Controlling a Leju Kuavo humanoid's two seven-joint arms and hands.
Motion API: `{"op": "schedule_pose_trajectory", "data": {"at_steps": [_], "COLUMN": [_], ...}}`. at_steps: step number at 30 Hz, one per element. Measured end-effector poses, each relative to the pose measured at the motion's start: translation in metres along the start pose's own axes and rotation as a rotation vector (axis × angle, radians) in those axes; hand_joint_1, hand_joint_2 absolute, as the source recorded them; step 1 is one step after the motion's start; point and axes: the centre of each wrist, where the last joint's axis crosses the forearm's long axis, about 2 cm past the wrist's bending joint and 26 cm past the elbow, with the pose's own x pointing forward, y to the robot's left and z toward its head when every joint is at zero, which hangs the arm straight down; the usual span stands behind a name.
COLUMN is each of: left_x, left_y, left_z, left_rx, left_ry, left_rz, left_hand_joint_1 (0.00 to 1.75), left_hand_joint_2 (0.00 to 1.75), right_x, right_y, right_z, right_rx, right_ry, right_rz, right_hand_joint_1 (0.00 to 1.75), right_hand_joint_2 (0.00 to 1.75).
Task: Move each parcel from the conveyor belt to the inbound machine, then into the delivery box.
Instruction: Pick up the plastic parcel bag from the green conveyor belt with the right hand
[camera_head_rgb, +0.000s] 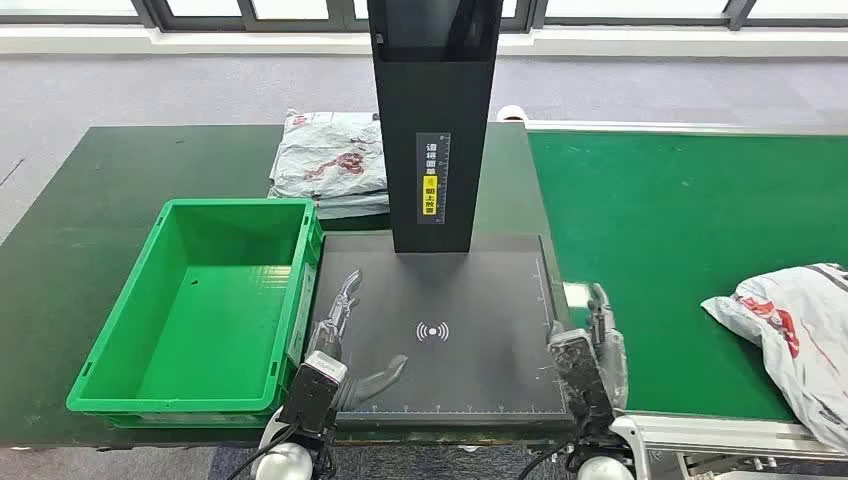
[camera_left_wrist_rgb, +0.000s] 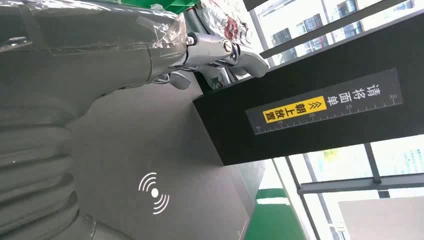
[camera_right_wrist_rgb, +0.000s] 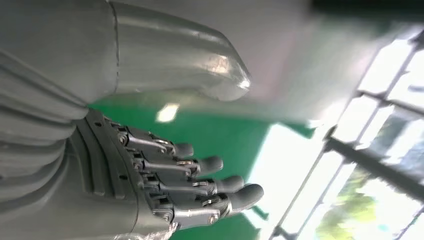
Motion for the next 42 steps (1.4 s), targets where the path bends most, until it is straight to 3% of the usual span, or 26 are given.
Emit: {"op": "schedule_pose_trajectory", "data": {"at_steps": [7, 14, 21, 34, 42], "left_x": [-0.002, -0.004, -0.007, -0.014, -0.017], "left_y": [0.001, 0.002, 0.002, 0.007, 0.009], "left_z": [0.003, 0.004, 0.005, 0.0, -0.001], "left_rx": [-0.001, -0.003, -0.016, -0.022, -0.039], "left_ry": [0.001, -0.007, -0.009, -0.013, -0.009], "left_rz": [0.005, 0.014, 0.022, 0.045, 0.04], "left_hand_joint_1": [0.0, 0.0, 0.0, 0.0, 0.0], "left_hand_joint_2": [1.75, 1.75, 1.75, 1.75, 1.75], "right_x": [-0.072, -0.106, -0.145, -0.173, -0.171], "right_y": [-0.056, -0.084, -0.149, -0.239, -0.263], "right_z": [-0.021, -0.028, -0.045, -0.042, -0.048], "right_rx": [-0.074, -0.112, -0.201, -0.311, -0.34], "right_ry": [0.165, 0.319, 0.459, 0.807, 0.923], "right_rz": [0.072, 0.144, 0.264, 0.626, 0.788], "right_hand_joint_1": [0.0, 0.0, 0.0, 0.0, 0.0], "right_hand_joint_2": [1.75, 1.75, 1.75, 1.75, 1.75]}}
